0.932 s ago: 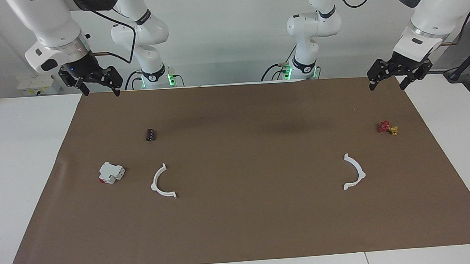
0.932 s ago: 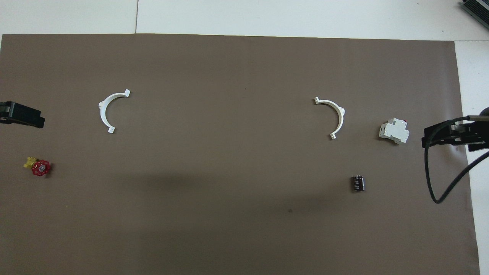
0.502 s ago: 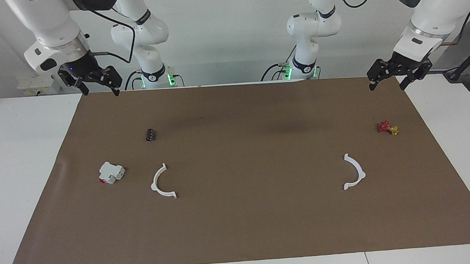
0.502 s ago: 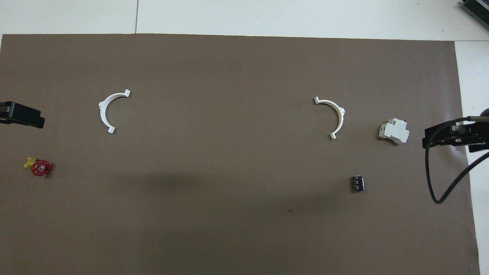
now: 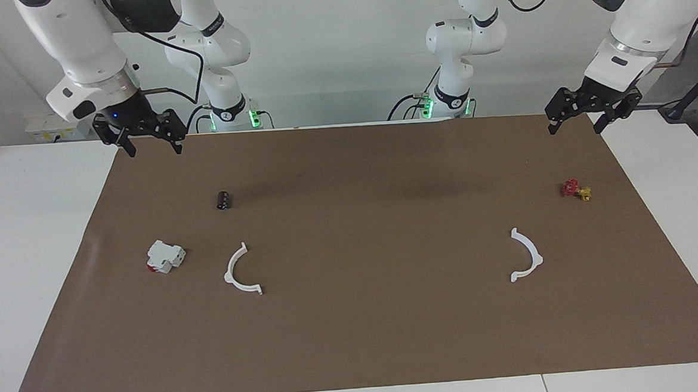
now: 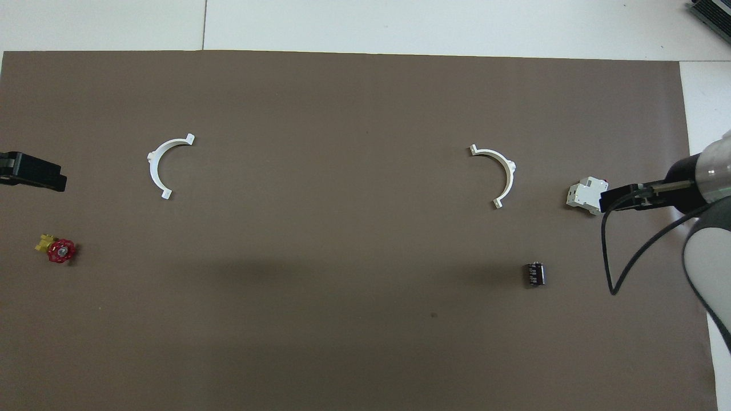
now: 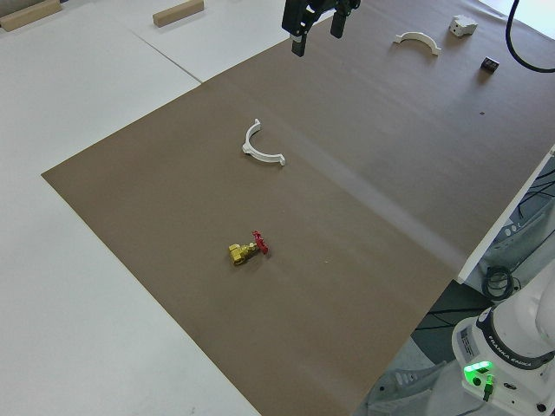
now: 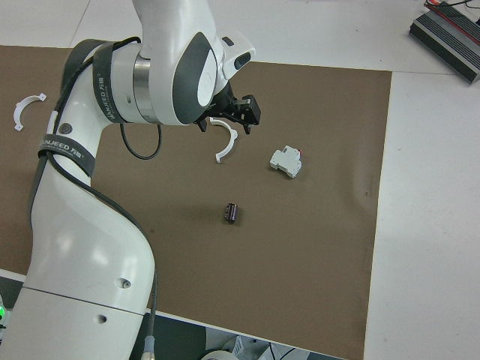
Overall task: Assemble drain pipe with both arms
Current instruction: 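Reach the right gripper to the nearer white clamp half and grasp it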
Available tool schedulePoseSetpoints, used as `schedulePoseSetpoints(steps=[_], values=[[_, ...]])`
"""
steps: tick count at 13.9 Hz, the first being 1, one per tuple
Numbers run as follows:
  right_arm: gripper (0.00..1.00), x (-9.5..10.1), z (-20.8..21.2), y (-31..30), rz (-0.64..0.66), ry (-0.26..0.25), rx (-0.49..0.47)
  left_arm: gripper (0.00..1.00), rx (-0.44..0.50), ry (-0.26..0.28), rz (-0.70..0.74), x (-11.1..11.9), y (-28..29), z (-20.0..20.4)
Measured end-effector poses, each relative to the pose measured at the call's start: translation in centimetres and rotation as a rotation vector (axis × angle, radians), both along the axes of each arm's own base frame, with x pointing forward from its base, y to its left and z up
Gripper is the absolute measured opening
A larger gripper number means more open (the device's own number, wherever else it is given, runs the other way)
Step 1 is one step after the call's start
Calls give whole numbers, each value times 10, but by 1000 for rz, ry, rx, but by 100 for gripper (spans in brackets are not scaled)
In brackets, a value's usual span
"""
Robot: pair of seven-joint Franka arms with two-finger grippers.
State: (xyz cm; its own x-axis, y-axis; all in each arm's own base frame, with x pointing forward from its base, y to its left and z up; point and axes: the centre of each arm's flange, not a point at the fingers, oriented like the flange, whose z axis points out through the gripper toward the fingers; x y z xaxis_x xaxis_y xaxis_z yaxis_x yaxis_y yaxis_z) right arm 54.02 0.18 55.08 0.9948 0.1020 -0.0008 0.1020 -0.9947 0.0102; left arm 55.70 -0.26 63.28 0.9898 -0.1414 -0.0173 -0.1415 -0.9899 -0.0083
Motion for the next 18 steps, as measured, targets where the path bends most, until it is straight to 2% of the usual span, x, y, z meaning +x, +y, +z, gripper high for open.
schedulePoseSetpoints(steps=[2,6,8,11,14,18], values=[[100,11,-39,6,85,-22,36,100,0,0,0,0,0,0],[100,56,-120,18,189,-95,76,100,0,0,0,0,0,0],[97,73,-160,46,237,-128,76,100,0,1,0,0,0,0],[96,86,-212,78,299,-149,67,100,0,1,-1,0,0,0],[96,96,-252,59,398,-172,43,100,0,1,0,0,0,0],[93,99,-268,55,419,-168,39,100,0,2,0,0,0,0]])
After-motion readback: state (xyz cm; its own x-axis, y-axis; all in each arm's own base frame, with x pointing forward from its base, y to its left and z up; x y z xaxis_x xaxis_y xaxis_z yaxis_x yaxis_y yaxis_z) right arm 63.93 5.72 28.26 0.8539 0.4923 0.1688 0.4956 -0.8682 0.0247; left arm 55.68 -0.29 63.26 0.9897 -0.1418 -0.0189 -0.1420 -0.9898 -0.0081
